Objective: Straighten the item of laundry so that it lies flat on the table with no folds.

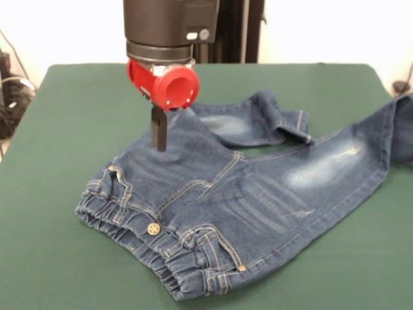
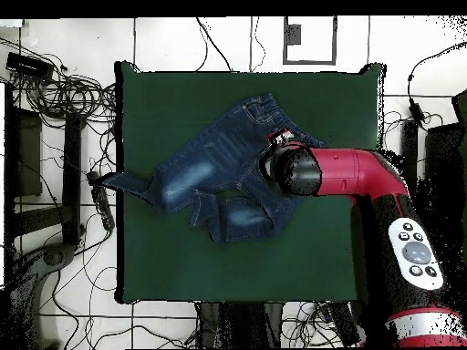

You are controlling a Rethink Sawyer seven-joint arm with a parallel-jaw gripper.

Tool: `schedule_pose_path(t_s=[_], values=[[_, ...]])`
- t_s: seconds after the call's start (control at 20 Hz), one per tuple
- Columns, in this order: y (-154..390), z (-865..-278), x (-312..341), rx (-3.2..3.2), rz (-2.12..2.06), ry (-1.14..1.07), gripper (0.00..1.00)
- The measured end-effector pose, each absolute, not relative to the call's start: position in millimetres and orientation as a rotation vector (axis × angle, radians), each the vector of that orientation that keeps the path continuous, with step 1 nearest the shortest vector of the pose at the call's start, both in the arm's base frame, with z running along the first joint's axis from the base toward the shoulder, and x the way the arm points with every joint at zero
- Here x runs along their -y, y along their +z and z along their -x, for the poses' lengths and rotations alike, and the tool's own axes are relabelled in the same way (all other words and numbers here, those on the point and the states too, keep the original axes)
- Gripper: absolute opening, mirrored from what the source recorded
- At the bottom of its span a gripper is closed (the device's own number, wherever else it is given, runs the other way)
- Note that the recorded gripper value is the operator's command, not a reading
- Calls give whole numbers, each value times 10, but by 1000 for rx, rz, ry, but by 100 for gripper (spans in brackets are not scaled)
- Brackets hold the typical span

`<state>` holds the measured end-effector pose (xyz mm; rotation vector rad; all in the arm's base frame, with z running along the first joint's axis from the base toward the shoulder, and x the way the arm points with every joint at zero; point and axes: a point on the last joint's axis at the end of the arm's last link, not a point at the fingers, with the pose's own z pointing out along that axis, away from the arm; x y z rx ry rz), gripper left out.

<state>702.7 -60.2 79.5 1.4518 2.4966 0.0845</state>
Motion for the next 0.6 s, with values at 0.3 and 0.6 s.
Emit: schedule_pose_path(t_s=[0.3,0.6], values=[[644,-7108,700,-2541,-1351,65,0],[390,-7157,687,-2560,-1341,79,0]])
